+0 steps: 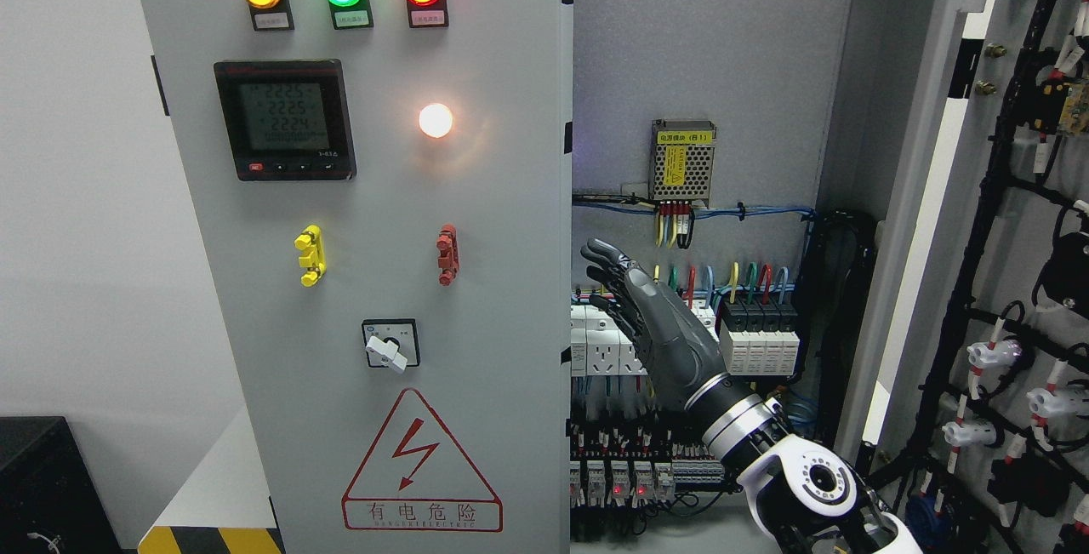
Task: Open door with both hands
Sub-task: 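Move the right hand toward the inner edge of the lamp door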
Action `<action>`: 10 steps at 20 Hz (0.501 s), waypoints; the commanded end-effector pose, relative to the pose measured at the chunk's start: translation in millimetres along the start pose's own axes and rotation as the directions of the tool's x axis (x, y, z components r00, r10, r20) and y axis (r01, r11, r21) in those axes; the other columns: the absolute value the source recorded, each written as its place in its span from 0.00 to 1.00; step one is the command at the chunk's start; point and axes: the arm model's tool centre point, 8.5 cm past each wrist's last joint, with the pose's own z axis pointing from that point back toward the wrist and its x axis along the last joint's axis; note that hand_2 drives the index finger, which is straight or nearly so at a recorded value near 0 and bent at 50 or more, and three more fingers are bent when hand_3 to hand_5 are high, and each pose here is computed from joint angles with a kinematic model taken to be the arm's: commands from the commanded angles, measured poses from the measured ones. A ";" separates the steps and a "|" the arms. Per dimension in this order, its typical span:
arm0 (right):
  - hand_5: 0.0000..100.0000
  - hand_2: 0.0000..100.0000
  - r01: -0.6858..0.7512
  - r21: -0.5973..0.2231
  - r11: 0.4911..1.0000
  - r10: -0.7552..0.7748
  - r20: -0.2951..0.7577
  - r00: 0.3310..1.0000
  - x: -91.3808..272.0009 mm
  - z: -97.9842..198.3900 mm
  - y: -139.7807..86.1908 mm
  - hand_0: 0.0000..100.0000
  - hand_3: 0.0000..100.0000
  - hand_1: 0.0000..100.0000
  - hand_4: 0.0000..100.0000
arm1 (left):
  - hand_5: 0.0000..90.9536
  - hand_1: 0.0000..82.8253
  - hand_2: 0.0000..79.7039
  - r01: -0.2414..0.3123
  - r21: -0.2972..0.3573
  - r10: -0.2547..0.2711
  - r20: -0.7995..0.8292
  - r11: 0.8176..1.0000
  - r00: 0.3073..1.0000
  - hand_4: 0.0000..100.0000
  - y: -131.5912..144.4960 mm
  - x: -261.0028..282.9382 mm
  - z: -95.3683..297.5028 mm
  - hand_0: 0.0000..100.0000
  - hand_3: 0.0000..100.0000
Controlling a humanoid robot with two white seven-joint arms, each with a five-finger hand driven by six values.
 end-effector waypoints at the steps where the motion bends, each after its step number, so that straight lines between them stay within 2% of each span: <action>1: 0.00 0.00 0.045 0.019 0.999 -0.045 -0.022 0.999 1.7 -5.1 0.0 0.10 0.00 0.13 0.00 | 0.00 0.67 0.00 -0.009 0.005 0.009 0.029 1.000 1.000 0.00 3.0 7.8 -0.4 0.12 0.00; 10: 0.00 0.00 0.076 0.061 0.995 -0.075 -0.024 0.997 6.2 -7.7 2.2 0.10 0.00 0.13 0.00 | 0.00 0.67 0.00 -0.011 -0.028 0.012 0.037 1.000 0.999 0.00 -18.3 11.4 -4.6 0.12 0.00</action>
